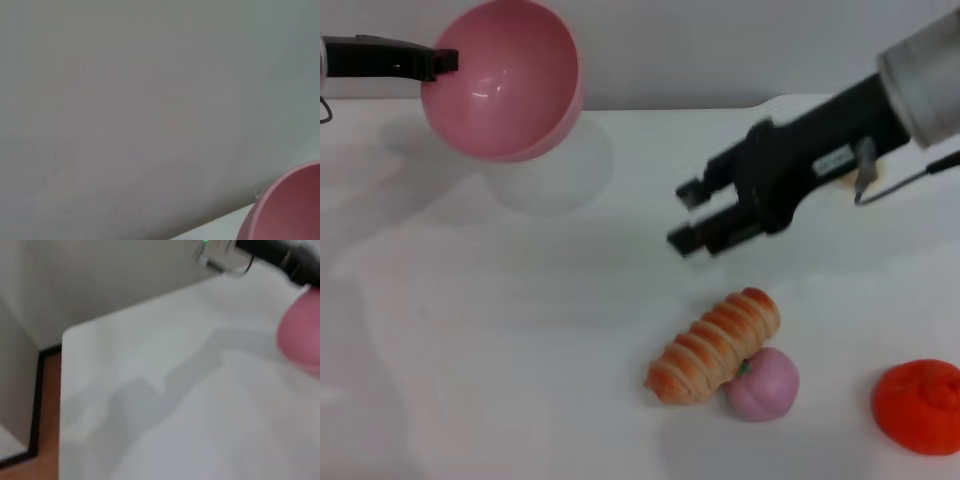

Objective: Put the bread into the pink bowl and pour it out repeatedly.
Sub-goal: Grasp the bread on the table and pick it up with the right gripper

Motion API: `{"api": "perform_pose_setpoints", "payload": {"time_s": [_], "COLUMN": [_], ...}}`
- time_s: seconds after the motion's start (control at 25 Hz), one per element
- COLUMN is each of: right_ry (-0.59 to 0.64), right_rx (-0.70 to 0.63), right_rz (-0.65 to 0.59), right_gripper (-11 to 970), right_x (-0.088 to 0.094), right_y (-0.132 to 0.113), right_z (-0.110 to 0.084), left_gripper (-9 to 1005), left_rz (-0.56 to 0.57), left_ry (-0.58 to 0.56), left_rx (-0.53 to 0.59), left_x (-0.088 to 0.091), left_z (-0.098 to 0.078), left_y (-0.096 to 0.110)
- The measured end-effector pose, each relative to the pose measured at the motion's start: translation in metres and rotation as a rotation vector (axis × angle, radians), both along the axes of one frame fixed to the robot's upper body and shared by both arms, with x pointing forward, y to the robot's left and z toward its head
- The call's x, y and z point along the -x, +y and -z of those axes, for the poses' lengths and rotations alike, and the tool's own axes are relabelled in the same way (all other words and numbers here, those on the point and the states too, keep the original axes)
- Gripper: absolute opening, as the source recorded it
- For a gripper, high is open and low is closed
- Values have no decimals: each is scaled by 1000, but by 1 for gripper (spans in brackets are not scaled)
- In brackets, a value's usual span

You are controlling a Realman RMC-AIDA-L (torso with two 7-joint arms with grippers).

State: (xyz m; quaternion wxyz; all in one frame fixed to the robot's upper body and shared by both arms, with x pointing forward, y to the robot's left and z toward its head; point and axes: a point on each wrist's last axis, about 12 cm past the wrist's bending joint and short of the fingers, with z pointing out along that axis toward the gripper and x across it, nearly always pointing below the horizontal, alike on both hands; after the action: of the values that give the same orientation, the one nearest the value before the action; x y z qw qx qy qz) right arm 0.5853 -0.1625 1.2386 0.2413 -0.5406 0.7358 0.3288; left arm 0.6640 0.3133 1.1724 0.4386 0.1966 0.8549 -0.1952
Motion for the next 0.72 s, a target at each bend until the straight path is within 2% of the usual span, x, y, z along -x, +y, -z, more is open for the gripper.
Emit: {"api": "perform_pose_setpoints", "payload": {"time_s": [0.2,0.4,0.72], "right_ry": [84,131,220], "right_rx": [131,212,220], "right_rz": [-62,-91,-70], "right_gripper": [559,630,630], "right_x": [7,13,12], "right_y": [15,21,18], "right_z": [16,30,57], "left_gripper": [34,34,34], "left_rz": [3,4,3], "left_ry": [-1,-1,-1], "left_rx": [3,5,8], "left_x": [-1,-2,-2], "left_z": [-1,-1,0], "left_y": [-3,-4,-6]}}
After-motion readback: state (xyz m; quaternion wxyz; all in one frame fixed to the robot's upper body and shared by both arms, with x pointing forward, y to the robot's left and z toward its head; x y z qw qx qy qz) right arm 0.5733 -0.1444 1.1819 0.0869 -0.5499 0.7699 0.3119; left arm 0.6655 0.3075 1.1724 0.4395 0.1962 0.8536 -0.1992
